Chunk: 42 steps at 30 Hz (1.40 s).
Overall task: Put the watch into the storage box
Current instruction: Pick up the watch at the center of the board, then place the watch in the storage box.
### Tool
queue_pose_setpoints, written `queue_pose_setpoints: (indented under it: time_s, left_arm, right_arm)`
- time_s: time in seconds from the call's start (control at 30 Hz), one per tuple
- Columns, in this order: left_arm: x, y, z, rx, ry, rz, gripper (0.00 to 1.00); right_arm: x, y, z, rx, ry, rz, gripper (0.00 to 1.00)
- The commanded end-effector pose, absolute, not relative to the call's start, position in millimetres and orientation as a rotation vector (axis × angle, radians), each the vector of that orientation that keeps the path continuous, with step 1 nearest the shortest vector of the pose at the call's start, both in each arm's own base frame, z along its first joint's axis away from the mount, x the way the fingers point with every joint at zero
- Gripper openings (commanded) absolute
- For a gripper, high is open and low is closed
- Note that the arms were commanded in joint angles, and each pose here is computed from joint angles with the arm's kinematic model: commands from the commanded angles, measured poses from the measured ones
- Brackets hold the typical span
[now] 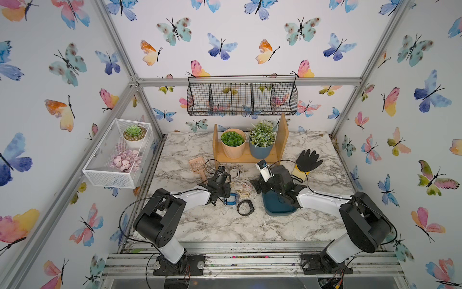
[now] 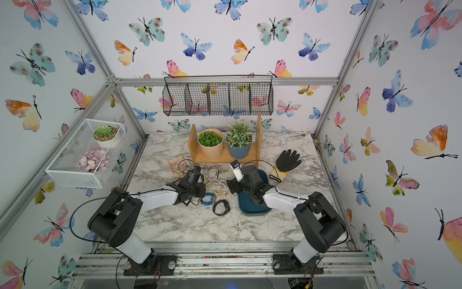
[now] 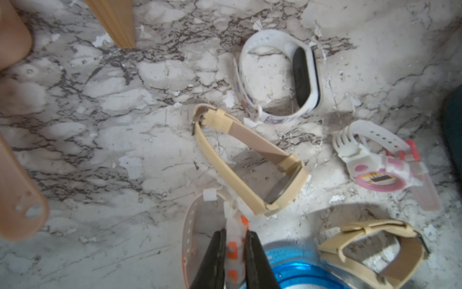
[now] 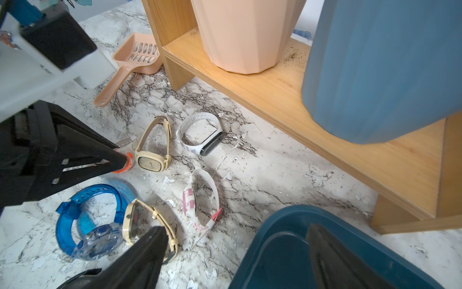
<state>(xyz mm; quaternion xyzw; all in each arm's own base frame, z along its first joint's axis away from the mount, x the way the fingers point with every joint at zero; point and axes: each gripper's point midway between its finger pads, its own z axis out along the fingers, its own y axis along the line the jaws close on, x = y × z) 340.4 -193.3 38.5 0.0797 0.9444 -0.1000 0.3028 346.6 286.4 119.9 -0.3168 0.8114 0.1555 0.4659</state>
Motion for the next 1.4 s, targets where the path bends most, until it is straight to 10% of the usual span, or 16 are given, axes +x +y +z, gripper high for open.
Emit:
queue_pose_setpoints:
  time_s: [0.0,0.63,1.37]
  left_arm:
    - [343,-197,66,0.226,2.437,-0.265,0.17]
    - [336,-312,179,0.563,2.097,-0.676,0.19]
    - [329,-446,140,0.825,2.089,-0.831,0.2]
  right_arm:
    - [347,294,131,-0.787,1.96,0.413,0.93]
    - [366,236,193,-0.524,1.93,0.351,0.94]
    - [375,141,170,-0.131,2.099,0.324,0.94]
